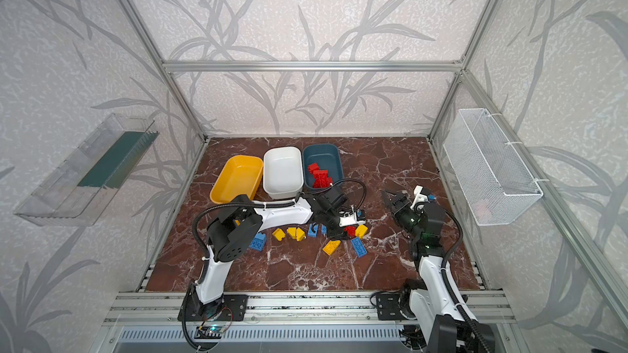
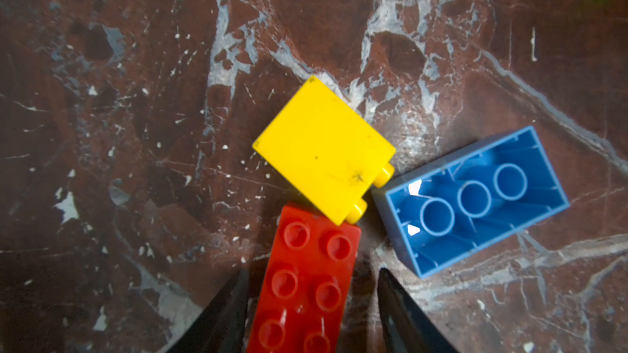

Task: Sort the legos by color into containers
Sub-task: 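Grasp the red 2x4 brick with the left gripper and lift it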

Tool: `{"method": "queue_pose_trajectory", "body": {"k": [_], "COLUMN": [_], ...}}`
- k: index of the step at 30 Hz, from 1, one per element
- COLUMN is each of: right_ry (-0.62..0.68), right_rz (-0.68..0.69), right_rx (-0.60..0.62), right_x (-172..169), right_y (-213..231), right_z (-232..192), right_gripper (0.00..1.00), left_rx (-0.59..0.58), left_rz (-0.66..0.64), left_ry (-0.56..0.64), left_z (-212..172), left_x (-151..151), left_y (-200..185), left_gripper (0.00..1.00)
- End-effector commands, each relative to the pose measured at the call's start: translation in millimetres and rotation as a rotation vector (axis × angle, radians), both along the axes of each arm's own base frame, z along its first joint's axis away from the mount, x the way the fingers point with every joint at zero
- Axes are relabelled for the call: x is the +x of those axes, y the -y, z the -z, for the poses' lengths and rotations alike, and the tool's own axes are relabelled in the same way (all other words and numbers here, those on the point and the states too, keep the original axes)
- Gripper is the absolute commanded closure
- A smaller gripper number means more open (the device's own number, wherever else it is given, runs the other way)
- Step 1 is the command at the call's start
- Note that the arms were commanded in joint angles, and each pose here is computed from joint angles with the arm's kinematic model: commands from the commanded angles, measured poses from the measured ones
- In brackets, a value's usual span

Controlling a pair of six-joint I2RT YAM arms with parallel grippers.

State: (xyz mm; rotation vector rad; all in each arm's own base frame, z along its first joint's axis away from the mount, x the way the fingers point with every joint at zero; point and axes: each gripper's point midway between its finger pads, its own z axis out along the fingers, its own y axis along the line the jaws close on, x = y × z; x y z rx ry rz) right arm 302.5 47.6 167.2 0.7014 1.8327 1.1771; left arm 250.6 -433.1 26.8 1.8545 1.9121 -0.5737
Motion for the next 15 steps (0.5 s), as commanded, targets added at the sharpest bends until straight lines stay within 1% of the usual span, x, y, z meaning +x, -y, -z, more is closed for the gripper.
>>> {"method": "queue_pose_trajectory", "body": {"k": [1,2,6,11,15], "right_ry": [0.025,0.026,0.023,0.018,0.018], "right_rz": [0.001,0.001,0.005,0.009,0.012], "right_rx": [-0.018,-0.020,-0.023,-0.027,-0.032], "right_x": [0.8,0.8,0.8,0.5,0.6], "right_y": [1.3,1.3,1.9,2.5,3.1], "right_z": [-1.5,-1.4,-0.1,2.2,3.3], "right_gripper": [0.14,0.14,0.14,0.14,0.13], "left_rx": [-0.004,-0.001,0.000,-0.013,-0.036], "left_rz": [0.050,0.052,0.050,0.029,0.008], "left_ry": [-0.012,-0.017,-0.016,0.004,0.040], "left_z": [-2.1,-2.3,-4.4,-17.2,-38.0], "left_x": [-1.6,-2.3,-2.7,-0.3,3.1], "left_y": [4.4,4.4,2.3,-1.2,-6.0], "left_gripper": [0.54,0.56,0.70,0.73,0.76]}}
